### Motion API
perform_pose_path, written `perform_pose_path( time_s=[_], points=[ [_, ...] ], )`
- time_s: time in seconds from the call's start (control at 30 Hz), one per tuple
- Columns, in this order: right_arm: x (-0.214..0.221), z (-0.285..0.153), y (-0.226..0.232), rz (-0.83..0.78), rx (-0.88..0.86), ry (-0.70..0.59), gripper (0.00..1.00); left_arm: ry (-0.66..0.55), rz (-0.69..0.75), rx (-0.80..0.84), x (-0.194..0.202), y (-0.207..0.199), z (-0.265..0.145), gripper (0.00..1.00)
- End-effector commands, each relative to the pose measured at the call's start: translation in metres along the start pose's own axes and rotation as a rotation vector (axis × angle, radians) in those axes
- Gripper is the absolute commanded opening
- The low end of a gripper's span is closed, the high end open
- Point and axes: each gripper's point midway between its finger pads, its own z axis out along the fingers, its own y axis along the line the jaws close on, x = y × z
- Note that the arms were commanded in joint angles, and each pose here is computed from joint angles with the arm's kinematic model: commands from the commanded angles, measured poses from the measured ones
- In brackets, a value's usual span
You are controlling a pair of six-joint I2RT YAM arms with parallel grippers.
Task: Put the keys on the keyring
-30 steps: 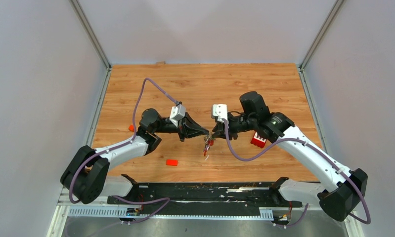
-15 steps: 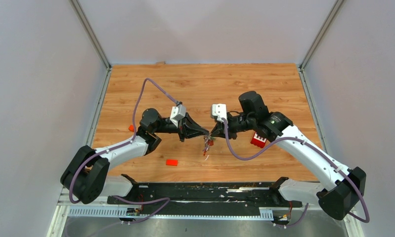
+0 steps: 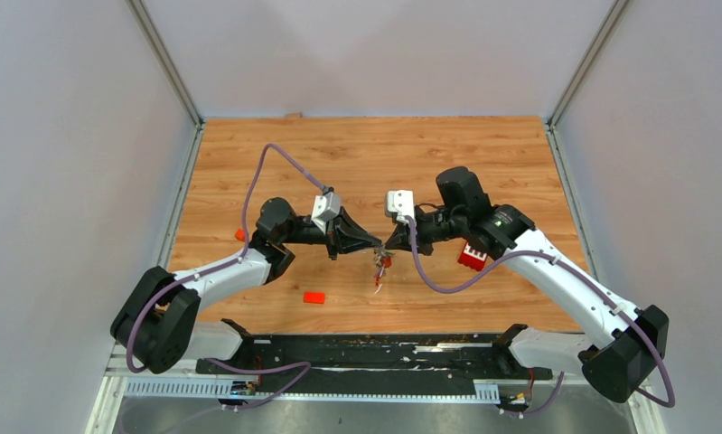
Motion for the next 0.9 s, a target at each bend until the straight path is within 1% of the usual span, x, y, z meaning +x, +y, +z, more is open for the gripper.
perform_pose_path(
  time_s=[0.0, 0.13, 0.2, 0.33, 0.47, 0.5, 0.57, 0.8, 0.87],
  points=[
    [-0.012, -0.003, -0.008, -0.047, 0.032, -0.029, 0.0, 0.011, 0.046, 0.001, 0.003, 0.002, -0.001, 0.0],
    [-0.006, -0.007, -0.014, -0.061, 0.071, 0.012, 0.0, 0.055, 0.069, -0.016, 0.01, 0.009, -0.001, 0.0],
    [-0.003, -0.008, -0.016, -0.064, 0.087, 0.034, 0.0, 0.102, 0.067, -0.036, 0.017, 0.015, -0.003, 0.01],
    [0.005, -0.008, -0.018, -0.066, 0.105, 0.084, 0.0, 0.166, 0.093, -0.052, 0.019, 0.022, -0.004, 0.16],
    [0.006, -0.008, -0.018, -0.068, 0.106, 0.108, 0.0, 0.206, 0.122, -0.049, 0.017, 0.026, -0.005, 0.28],
    [0.007, -0.007, -0.018, -0.069, 0.105, 0.112, 0.0, 0.213, 0.127, -0.046, 0.017, 0.026, -0.005, 0.29],
    [0.006, -0.007, -0.018, -0.071, 0.102, 0.113, 0.0, 0.225, 0.137, -0.038, 0.018, 0.027, -0.005, 0.32],
    [0.007, -0.005, -0.014, -0.104, 0.085, 0.103, 0.0, 0.28, 0.197, 0.033, 0.027, 0.022, -0.003, 0.35],
    [0.008, -0.005, -0.011, -0.118, 0.075, 0.094, 0.0, 0.289, 0.195, 0.049, 0.029, 0.02, 0.0, 0.36]
  ],
)
